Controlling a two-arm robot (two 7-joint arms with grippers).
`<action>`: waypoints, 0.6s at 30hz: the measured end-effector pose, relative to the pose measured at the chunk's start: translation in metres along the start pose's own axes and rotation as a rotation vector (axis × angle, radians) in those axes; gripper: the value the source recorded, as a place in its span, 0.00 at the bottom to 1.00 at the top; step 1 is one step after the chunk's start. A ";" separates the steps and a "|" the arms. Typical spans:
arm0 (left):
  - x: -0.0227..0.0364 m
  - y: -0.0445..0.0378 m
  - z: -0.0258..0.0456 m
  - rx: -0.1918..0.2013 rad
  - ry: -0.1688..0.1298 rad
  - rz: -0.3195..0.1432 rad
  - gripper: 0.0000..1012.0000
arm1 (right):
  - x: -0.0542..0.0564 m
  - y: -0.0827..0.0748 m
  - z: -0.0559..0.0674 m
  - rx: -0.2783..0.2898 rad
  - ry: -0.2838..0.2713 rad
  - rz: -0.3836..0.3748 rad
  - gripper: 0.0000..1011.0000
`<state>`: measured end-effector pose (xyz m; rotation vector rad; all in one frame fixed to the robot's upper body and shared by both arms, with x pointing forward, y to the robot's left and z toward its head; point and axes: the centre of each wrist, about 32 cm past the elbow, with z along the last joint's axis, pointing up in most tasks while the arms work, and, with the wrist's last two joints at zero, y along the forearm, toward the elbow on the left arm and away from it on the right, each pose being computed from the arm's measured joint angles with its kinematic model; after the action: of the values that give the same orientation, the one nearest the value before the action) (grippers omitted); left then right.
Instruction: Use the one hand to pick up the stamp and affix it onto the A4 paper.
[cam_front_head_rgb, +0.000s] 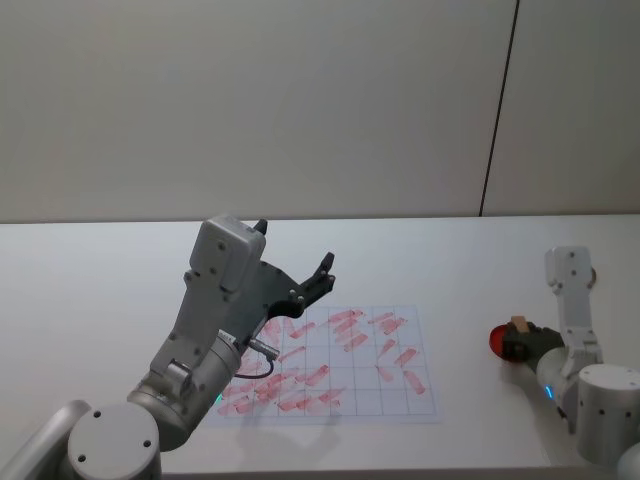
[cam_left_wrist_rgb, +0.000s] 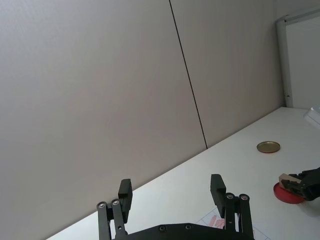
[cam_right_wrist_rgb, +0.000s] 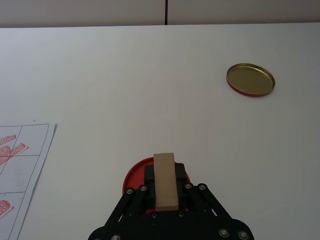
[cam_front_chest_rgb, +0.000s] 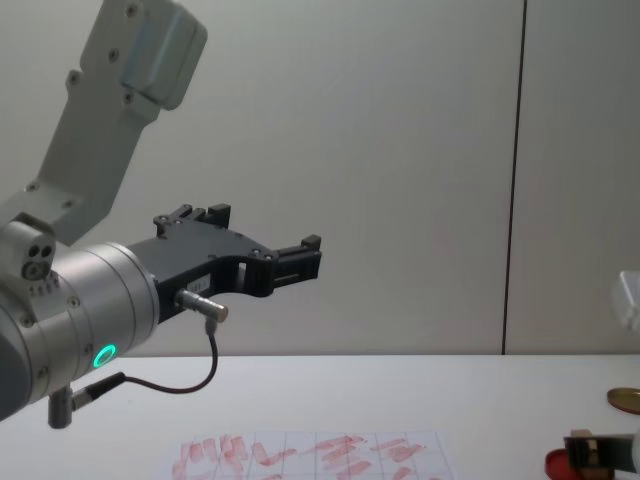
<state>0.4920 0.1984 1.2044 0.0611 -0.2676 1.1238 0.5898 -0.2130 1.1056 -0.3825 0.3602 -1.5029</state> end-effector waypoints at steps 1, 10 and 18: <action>0.0000 0.0000 0.0000 0.000 0.000 0.000 0.98 | 0.000 0.000 0.000 -0.003 0.000 -0.002 0.22; 0.0000 0.0000 0.0000 0.000 0.000 0.000 0.98 | 0.000 0.001 0.000 -0.010 0.001 -0.009 0.22; 0.0000 0.0000 0.0000 0.000 0.000 0.000 0.98 | 0.000 -0.001 0.003 0.007 0.001 -0.010 0.22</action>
<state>0.4920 0.1984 1.2044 0.0611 -0.2675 1.1237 0.5902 -0.2128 1.1086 -0.3779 0.3540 -1.5135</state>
